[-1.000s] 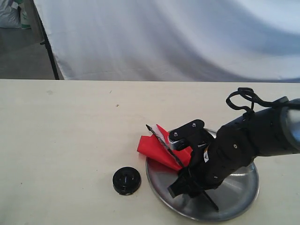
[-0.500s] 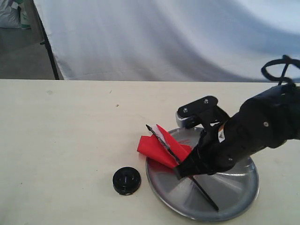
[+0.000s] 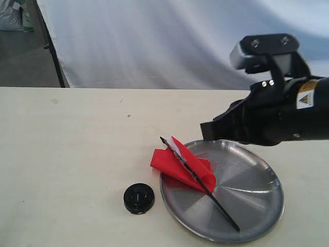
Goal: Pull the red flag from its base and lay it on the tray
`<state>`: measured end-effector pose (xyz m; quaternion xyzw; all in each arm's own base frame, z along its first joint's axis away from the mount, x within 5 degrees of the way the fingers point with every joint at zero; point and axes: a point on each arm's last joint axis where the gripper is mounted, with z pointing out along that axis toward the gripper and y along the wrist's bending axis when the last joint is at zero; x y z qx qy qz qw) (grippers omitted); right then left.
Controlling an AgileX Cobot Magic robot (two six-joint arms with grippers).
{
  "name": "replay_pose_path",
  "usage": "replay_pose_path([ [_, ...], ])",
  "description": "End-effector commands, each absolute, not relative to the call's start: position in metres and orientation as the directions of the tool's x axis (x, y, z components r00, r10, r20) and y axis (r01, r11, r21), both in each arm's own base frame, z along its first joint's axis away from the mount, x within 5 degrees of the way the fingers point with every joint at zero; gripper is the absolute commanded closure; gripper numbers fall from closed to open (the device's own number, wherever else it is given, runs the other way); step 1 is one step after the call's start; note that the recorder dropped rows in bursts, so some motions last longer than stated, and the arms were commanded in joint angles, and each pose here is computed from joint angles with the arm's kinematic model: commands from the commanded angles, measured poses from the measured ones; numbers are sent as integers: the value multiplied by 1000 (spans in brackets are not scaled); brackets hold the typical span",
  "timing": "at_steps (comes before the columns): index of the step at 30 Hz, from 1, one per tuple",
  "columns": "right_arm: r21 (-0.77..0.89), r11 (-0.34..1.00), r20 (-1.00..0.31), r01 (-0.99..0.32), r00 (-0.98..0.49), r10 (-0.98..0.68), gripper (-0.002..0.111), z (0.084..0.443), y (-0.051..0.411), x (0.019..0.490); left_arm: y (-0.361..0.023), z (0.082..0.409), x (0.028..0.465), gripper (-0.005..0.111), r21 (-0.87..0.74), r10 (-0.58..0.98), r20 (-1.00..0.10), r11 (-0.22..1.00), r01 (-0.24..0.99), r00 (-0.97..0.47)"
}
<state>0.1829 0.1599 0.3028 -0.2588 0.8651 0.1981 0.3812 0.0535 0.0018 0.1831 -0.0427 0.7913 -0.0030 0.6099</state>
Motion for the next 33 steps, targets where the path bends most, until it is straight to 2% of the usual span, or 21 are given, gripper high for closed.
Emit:
replay_pose_path([
  [1,178,781,-826,-599,-522,-212,108,328,148,169,2,182,53,107,-62,-78,-964,996,-69,-253],
  [10,176,759,-912,-627,-394,-115,108,365,118,133,2,182,53,107,-62,-78,-964,996,-69,-253],
  [15,122,748,-949,-653,-298,-106,108,362,94,104,2,182,53,107,-62,-78,-964,996,-69,-253],
  [21,42,768,-992,-640,-120,-46,108,327,68,81,2,182,53,107,-62,-78,-964,996,-69,-253],
  [29,109,887,-994,-449,-74,85,108,255,37,72,2,182,53,107,-62,-78,-964,996,-69,-253],
  [33,98,897,-995,-430,-40,90,108,237,30,62,2,182,53,107,-62,-78,-964,996,-69,-253],
])
